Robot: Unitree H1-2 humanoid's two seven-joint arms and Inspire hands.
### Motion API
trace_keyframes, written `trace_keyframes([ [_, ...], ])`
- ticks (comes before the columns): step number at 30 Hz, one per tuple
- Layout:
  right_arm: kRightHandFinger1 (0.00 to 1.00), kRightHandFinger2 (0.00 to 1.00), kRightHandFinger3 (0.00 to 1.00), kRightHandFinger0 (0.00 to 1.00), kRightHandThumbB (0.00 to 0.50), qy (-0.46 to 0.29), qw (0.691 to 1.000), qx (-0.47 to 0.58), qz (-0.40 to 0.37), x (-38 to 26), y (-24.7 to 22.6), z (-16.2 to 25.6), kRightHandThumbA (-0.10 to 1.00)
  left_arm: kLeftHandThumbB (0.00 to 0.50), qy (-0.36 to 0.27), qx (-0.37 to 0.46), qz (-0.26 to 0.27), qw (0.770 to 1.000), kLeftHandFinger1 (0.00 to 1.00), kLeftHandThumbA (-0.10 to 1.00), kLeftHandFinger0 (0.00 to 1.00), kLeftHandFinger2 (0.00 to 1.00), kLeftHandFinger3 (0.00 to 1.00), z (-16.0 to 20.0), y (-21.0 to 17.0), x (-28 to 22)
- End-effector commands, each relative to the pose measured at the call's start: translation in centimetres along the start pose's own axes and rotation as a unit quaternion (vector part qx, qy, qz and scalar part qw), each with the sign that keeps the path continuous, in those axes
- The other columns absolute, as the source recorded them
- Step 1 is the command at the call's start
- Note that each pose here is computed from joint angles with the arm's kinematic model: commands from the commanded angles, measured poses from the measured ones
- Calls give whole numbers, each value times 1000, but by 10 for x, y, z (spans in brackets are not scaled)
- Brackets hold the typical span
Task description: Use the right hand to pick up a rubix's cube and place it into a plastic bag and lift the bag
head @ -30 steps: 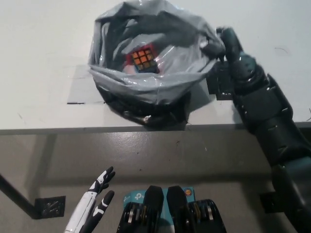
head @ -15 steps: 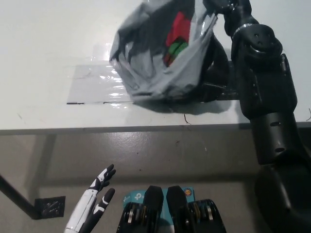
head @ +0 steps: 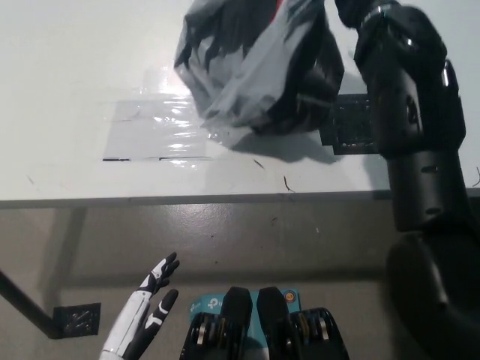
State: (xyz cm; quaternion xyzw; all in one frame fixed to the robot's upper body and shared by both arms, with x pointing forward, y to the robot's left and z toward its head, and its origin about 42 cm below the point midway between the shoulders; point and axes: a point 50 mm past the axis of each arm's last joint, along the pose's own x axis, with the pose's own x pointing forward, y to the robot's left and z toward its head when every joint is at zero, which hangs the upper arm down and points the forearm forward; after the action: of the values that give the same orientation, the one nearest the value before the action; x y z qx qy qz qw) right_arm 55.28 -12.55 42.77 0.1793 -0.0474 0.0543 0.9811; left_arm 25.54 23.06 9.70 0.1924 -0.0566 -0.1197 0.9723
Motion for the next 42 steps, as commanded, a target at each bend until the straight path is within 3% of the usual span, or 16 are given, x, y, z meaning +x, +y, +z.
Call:
trace_keyframes([
  [1,146,626,1000,0,125,-201,947,157,196,-69,150,258,-100,124,-37,12,1,999,1000,1000,1000,1000,1000,13,6,14],
  [3,112,584,1000,0,130,-206,945,159,196,-74,156,270,-100,123,-36,11,0,999,1000,1000,1000,1000,1000,14,6,14],
  [8,102,612,983,0,122,-217,942,159,198,-77,155,283,-100,129,-35,13,-1,999,1000,1000,1000,1000,1000,14,5,14],
  [9,105,617,831,0,124,-220,942,159,198,-78,156,287,-100,125,-36,12,-1,999,1000,1000,1000,1000,1000,14,5,14],
  [11,131,643,865,0,129,-221,940,164,201,-80,156,293,-100,123,-38,12,-1,999,1000,1000,1000,1000,1000,14,5,15],
  [15,157,652,1000,0,78,-230,939,152,206,-82,157,297,-100,111,-37,16,-1,999,1000,1000,1000,1000,1000,14,6,16],
  [22,162,655,1000,0,104,-208,944,167,196,-72,144,273,-100,120,-35,12,-7,999,1000,1000,1000,1000,1000,14,4,15],
  [26,141,648,1000,0,66,-185,950,159,193,-56,130,241,-100,93,-37,18,-8,999,1000,1000,1000,1000,1000,15,6,14],
  [29,199,723,1000,0,96,-163,955,164,184,-45,122,219,-100,97,-35,16,-9,999,1000,1000,1000,1000,1000,15,5,14],
  [36,270,751,1000,0,120,-94,976,137,140,-18,105,149,-100,84,-34,16,-12,999,1000,1000,1000,1000,1000,15,6,14],
  [37,279,743,940,0,108,-86,979,123,137,-13,103,135,-100,86,-32,16,-13,999,1000,1000,1000,1000,1000,15,6,14],
  [39,296,770,937,0,132,-54,987,96,116,-2,101,101,-100,81,-31,15,-12,999,1000,1000,1000,1000,1000,14,6,13],
  [41,280,759,852,0,120,-36,990,79,113,3,101,86,-100,81,-31,15,-11,999,1000,1000,1000,1000,1000,14,6,12],
  [42,249,704,747,0,121,-25,993,50,105,9,100,71,-100,80,-34,14,-11,999,1000,1000,1000,1000,1000,14,5,13],
])
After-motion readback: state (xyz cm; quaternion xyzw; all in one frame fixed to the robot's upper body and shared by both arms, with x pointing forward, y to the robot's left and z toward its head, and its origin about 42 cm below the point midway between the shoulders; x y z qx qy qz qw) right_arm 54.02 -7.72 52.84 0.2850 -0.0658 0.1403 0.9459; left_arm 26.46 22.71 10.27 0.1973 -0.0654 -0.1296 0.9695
